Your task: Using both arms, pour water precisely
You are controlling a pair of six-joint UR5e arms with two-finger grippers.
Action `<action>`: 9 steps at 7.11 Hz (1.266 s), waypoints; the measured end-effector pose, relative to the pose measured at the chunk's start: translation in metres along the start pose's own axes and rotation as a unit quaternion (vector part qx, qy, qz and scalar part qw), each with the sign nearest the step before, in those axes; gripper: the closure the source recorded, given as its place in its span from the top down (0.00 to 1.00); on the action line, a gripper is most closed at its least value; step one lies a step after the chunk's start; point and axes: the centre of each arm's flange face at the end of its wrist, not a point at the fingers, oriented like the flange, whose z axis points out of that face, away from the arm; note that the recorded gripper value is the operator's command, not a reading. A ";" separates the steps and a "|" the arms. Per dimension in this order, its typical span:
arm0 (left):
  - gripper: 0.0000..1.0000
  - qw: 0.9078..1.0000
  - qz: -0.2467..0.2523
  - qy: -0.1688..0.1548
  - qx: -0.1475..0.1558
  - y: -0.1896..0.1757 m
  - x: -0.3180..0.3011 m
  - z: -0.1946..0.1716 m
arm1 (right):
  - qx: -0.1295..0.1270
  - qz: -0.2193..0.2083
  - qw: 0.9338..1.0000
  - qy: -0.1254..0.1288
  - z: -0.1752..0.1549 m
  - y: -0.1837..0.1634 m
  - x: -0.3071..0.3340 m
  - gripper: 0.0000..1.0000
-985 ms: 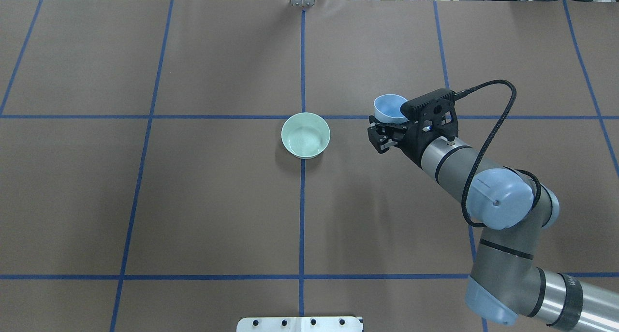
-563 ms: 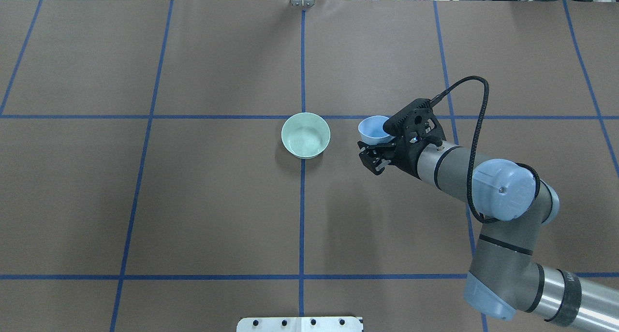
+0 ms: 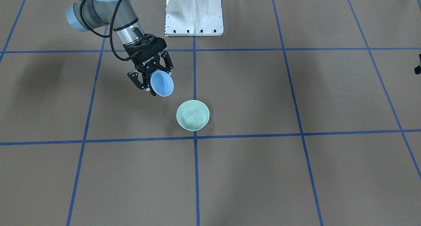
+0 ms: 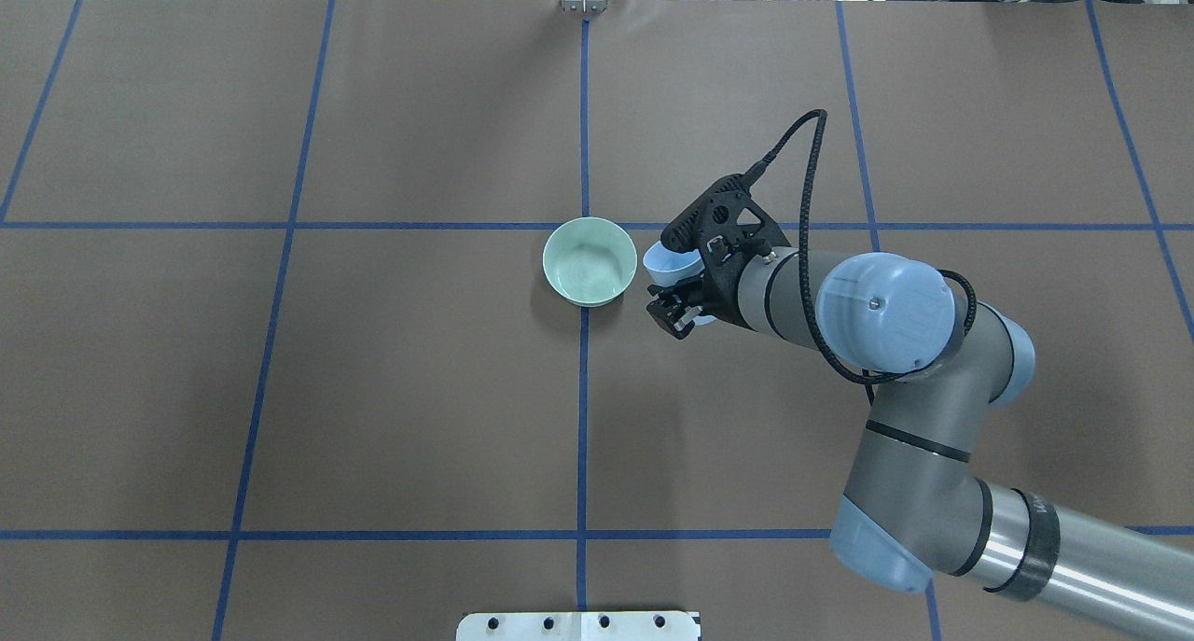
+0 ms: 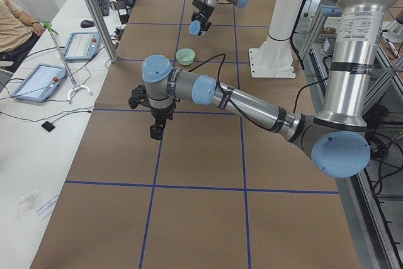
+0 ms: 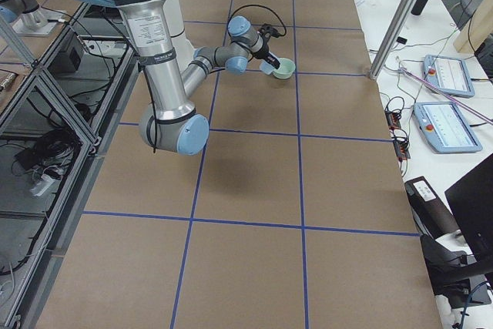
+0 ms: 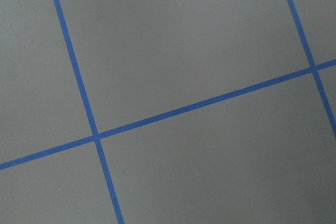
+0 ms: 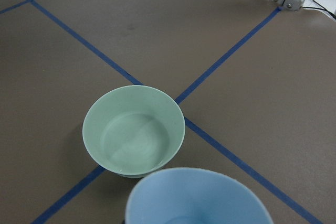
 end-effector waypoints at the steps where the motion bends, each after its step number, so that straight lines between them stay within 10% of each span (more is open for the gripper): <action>1: 1.00 1.000 0.000 0.000 -0.001 0.000 0.000 0.001 | -0.019 -0.003 1.000 0.010 0.003 -0.011 -0.006 0.00; 9: 1.00 1.000 -0.003 0.001 -0.003 0.002 -0.002 0.003 | -0.116 -0.022 0.993 0.019 0.068 -0.045 -0.031 0.00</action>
